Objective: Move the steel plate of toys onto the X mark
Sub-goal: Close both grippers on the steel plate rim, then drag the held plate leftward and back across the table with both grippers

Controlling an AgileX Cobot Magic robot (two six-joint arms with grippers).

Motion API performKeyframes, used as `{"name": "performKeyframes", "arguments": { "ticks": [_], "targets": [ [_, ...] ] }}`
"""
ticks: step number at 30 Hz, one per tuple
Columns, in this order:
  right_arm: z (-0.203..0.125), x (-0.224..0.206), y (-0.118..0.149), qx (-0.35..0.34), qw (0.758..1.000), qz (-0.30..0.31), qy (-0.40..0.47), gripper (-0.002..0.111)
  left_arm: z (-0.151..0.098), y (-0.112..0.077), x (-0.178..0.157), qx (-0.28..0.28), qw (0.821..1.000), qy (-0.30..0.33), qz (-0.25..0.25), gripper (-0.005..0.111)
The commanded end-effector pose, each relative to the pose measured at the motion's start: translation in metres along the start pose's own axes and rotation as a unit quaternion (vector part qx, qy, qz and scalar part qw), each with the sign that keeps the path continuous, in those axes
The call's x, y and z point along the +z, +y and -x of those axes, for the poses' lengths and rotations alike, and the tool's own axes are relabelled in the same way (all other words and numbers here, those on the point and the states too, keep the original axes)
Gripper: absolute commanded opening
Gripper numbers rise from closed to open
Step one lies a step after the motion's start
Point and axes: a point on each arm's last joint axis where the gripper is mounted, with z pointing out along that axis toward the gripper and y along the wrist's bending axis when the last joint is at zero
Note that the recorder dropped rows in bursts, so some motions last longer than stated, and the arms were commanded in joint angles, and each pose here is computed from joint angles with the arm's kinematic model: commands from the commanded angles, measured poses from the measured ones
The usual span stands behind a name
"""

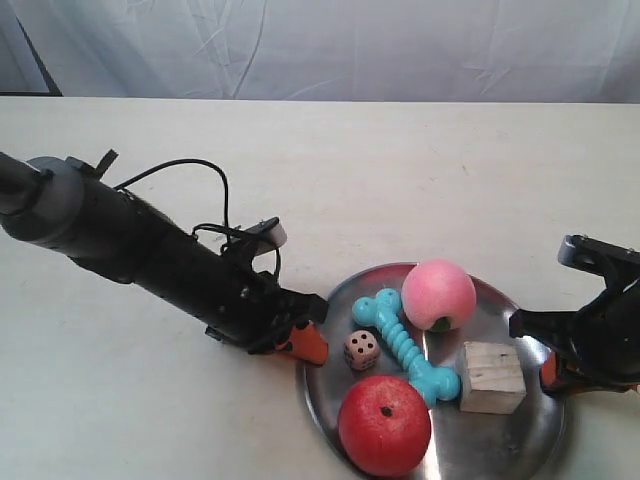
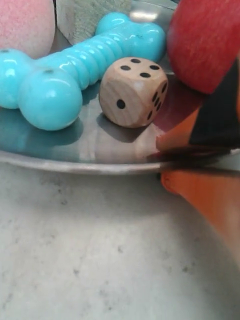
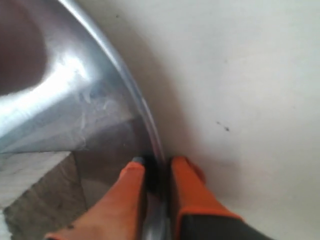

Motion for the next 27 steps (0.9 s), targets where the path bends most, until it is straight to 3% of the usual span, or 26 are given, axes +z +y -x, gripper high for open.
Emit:
{"name": "performKeyframes", "arguments": {
  "ticks": [1,8,13,20,27],
  "targets": [
    [-0.001,0.007,0.004,0.015,0.999,0.024,0.015,-0.001,-0.001,-0.007,0.002,0.007,1.000,0.008,-0.019,0.000],
    [-0.001,0.006,0.010,0.006,0.998,0.055,0.018,-0.001,0.004,-0.007,0.000,0.011,1.000,0.015,-0.010,0.000],
    [0.013,-0.002,0.018,-0.006,0.997,0.072,0.012,-0.001,0.023,-0.009,-0.010,0.008,1.000,0.025,0.013,0.000],
    [0.039,-0.021,0.033,-0.024,0.995,0.101,-0.009,-0.001,0.053,-0.019,-0.028,0.011,1.000,0.007,0.003,0.000],
    [0.058,-0.022,0.047,-0.025,0.992,0.125,-0.001,-0.001,0.068,-0.013,-0.045,0.004,1.000,0.008,0.029,0.000]
  ]
}}
